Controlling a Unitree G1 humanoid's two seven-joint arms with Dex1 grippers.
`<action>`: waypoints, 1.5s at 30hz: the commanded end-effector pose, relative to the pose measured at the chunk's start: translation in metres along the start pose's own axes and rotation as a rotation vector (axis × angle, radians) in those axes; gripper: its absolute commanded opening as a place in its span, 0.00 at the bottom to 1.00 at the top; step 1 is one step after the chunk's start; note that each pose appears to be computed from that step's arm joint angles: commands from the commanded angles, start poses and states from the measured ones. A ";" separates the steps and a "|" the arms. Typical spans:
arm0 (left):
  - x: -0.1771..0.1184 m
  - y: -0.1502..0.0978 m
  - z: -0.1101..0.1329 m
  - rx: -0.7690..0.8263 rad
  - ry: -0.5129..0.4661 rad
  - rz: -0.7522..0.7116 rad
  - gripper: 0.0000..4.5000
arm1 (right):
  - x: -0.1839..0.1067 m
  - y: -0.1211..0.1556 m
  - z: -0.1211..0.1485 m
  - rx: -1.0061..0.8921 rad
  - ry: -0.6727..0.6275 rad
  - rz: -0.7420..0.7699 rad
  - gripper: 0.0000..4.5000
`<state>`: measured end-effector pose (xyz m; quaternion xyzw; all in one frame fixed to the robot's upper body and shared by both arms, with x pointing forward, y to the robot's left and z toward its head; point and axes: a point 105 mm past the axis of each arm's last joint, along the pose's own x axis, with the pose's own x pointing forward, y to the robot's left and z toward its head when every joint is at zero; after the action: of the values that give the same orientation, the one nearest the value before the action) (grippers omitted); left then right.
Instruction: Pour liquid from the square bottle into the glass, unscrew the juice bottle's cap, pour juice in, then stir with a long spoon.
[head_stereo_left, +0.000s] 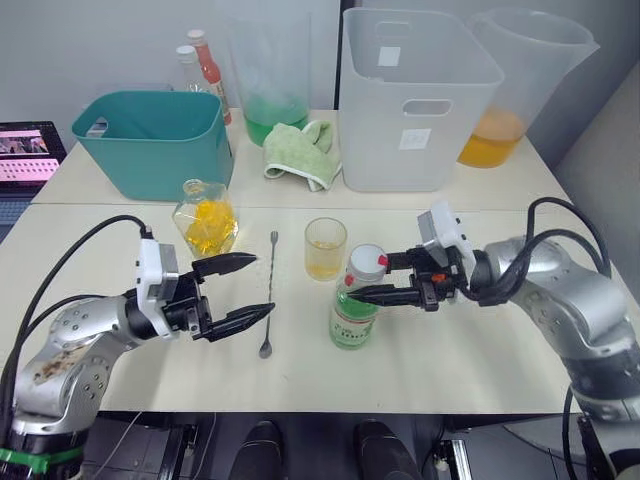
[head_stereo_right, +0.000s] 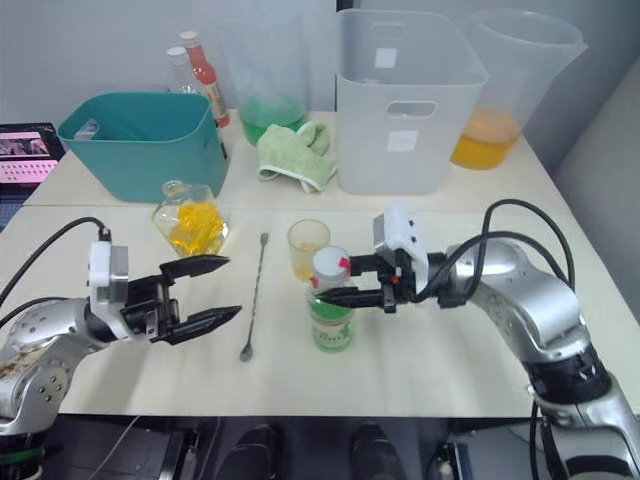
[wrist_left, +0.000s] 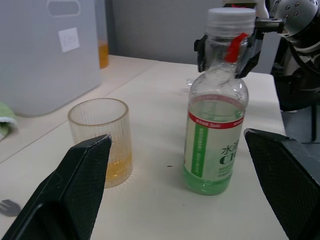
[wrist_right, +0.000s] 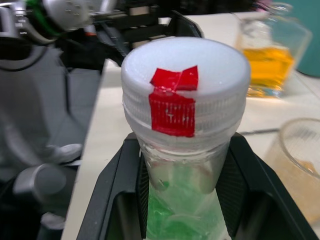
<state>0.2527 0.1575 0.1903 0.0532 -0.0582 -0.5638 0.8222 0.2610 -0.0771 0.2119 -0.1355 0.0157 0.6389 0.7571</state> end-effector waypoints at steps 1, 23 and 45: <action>0.005 0.004 0.003 0.013 0.010 -0.060 1.00 | 0.001 0.002 0.020 -0.038 -0.048 -0.133 0.28; 0.028 0.009 0.014 0.023 -0.035 -0.187 1.00 | -0.043 0.012 0.007 0.046 -0.007 -0.198 1.00; 0.106 -0.023 0.021 0.016 0.018 -0.375 1.00 | -0.102 0.046 0.022 0.085 0.059 -0.237 1.00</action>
<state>0.2706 0.0561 0.1993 0.0547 -0.0212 -0.7041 0.7077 0.1975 -0.1655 0.2335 -0.1061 0.0771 0.5428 0.8296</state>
